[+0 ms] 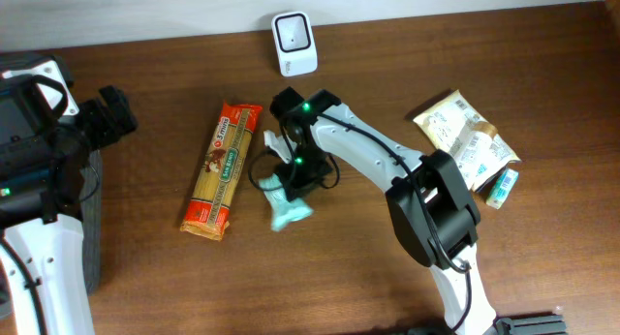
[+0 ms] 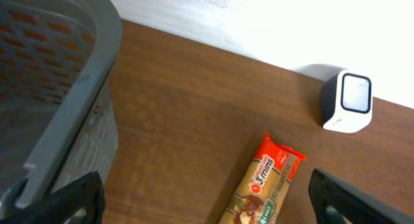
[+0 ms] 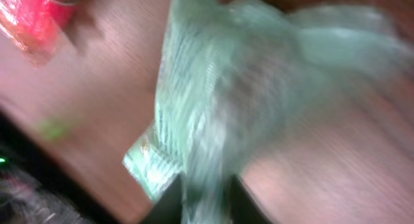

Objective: Scan the item barcode
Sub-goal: 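Reach the right gripper to the light green pouch and grasp it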

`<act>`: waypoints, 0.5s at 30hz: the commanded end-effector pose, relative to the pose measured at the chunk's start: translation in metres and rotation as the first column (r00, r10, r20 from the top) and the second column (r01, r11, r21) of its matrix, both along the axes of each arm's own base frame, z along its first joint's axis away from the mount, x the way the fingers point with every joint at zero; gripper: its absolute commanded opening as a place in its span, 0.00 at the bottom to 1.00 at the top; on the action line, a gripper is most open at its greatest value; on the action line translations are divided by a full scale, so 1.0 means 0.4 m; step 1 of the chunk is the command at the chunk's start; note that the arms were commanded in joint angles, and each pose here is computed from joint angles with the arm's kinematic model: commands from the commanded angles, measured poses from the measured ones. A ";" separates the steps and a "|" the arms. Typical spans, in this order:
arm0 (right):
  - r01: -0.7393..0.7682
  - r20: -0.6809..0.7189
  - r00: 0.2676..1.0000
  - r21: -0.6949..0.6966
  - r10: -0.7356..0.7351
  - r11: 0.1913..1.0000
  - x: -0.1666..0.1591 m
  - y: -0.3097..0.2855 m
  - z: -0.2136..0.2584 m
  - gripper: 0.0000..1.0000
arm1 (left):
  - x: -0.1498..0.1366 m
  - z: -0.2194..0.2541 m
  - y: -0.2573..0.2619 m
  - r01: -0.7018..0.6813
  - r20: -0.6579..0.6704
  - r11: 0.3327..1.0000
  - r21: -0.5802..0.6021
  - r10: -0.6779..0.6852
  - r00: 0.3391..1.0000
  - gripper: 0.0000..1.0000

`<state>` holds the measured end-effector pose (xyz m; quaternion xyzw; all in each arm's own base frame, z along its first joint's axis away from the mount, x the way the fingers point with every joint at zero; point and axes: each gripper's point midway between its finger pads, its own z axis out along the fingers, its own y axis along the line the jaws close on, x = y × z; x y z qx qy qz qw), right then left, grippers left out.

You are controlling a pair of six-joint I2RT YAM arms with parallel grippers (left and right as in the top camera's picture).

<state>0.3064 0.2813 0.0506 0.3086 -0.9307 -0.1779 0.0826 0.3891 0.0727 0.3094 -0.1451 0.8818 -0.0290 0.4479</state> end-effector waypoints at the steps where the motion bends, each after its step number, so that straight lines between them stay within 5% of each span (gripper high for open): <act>1: -0.223 0.163 0.947 -0.290 0.278 0.931 0.066 -0.158 0.010 0.57 | -0.001 0.010 -0.001 0.016 0.011 1.000 0.012 -0.016 1.000 0.99; 2: -0.209 0.182 0.943 -0.326 0.279 0.922 0.085 -0.179 0.014 0.66 | -0.001 0.010 -0.001 0.017 0.011 1.000 0.013 -0.017 1.000 0.99; 5: -0.116 0.216 0.963 -0.212 0.162 0.970 0.112 -0.131 0.054 0.66 | -0.001 0.010 -0.001 0.016 0.011 1.000 0.012 -0.016 1.000 0.99; 7: -0.115 0.078 0.992 0.212 0.101 0.970 0.034 0.054 0.137 0.45 | -0.001 0.010 -0.001 0.016 0.011 1.000 0.012 -0.016 1.000 0.99; 8: -0.128 0.023 0.992 0.313 0.127 0.941 -0.012 0.110 0.160 0.38 | -0.001 0.010 -0.001 0.016 0.011 1.000 0.012 -0.016 1.000 0.99; 10: -0.155 -0.040 0.984 0.273 0.172 0.949 -0.093 0.154 0.126 0.43 | -0.001 0.010 -0.001 0.017 0.011 1.000 0.012 -0.017 1.000 0.99; 13: -0.097 -0.116 0.989 -0.059 0.090 0.994 -0.175 0.079 -0.031 0.44 | -0.001 0.010 -0.001 0.016 0.011 1.000 0.012 -0.016 1.000 0.99; 15: -0.066 -0.142 0.989 -0.156 0.043 0.986 -0.183 0.009 -0.078 0.43 | -0.001 0.010 -0.001 0.016 0.011 1.000 0.012 -0.016 1.000 0.99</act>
